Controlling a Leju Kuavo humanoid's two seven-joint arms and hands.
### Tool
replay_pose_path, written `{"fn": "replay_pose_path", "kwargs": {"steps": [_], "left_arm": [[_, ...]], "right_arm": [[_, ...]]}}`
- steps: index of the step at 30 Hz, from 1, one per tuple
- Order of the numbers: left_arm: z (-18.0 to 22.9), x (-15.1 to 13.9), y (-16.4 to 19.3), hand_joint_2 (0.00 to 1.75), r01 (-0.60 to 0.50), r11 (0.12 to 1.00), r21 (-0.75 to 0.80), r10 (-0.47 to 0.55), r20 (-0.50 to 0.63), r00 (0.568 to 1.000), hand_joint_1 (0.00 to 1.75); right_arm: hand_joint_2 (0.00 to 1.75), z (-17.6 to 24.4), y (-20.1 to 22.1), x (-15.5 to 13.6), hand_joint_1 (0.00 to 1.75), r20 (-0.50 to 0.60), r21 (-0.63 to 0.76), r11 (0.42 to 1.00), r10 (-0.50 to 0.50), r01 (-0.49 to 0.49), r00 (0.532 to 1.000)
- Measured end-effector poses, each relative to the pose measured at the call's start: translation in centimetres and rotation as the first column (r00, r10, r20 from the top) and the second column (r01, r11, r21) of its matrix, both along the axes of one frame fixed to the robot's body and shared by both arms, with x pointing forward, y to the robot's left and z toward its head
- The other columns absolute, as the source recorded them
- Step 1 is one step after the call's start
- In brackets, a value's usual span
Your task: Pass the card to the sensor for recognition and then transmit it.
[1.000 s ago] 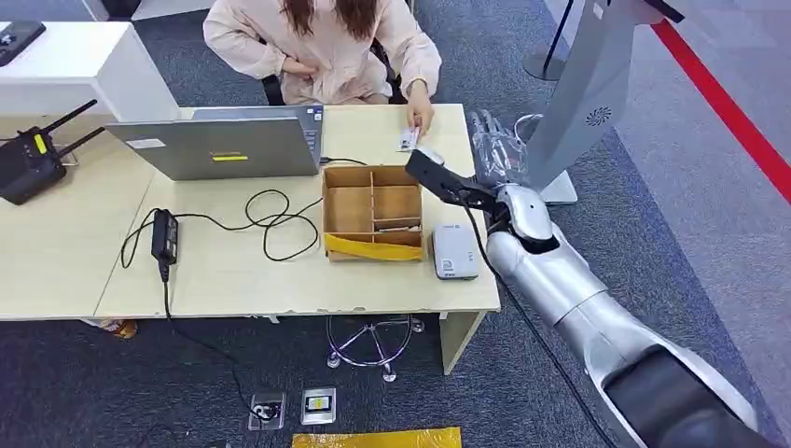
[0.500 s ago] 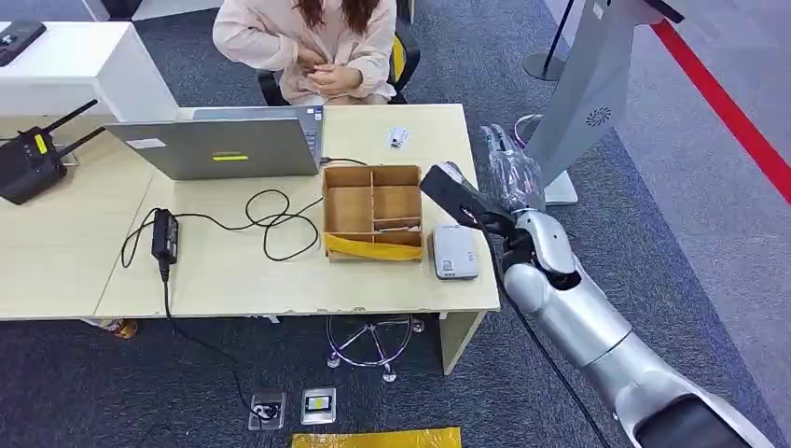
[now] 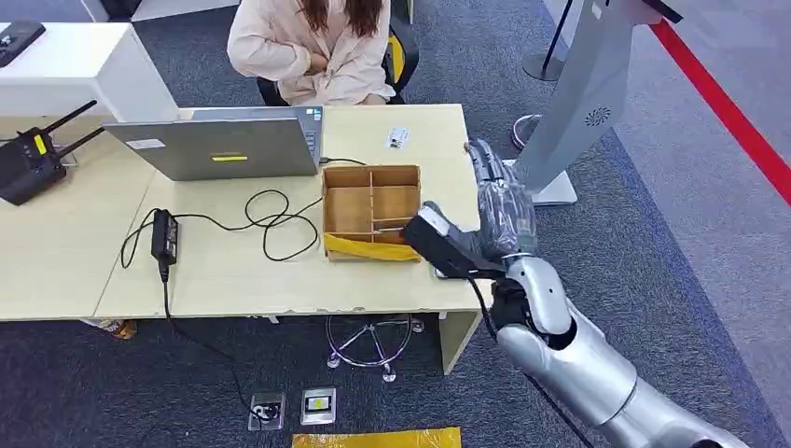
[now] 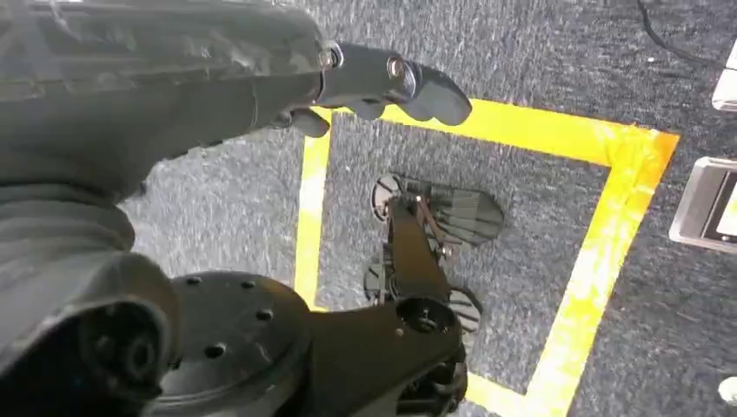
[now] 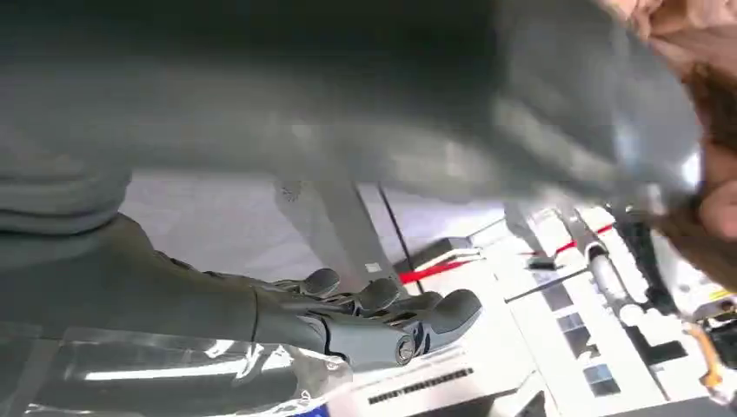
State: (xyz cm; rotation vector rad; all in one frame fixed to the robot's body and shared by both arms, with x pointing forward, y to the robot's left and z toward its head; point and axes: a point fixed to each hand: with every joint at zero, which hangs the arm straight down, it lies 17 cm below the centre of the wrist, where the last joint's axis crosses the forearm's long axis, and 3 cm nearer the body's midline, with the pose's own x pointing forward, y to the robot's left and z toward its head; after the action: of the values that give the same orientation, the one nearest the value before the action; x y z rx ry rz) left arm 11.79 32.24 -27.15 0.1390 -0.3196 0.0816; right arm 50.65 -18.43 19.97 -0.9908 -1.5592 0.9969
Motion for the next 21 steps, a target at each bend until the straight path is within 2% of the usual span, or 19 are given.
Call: {"fn": "replay_pose_path", "kwargs": {"steps": [16, 21], "left_arm": [[0.0, -0.1, 0.3, 0.00, -0.011, 1.000, 0.009, 0.011, -0.001, 1.000, 0.00], [0.0, -0.1, 0.3, 0.00, -0.014, 1.000, 0.017, 0.014, -0.007, 1.000, 0.00]], "right_arm": [[1.75, -3.7, 2.9, -2.6, 0.00, -0.052, -0.050, 0.996, 0.068, -0.070, 0.996], [1.75, -5.2, 4.5, -3.4, 0.00, -0.064, -0.102, 0.989, 0.099, -0.105, 0.993]]}}
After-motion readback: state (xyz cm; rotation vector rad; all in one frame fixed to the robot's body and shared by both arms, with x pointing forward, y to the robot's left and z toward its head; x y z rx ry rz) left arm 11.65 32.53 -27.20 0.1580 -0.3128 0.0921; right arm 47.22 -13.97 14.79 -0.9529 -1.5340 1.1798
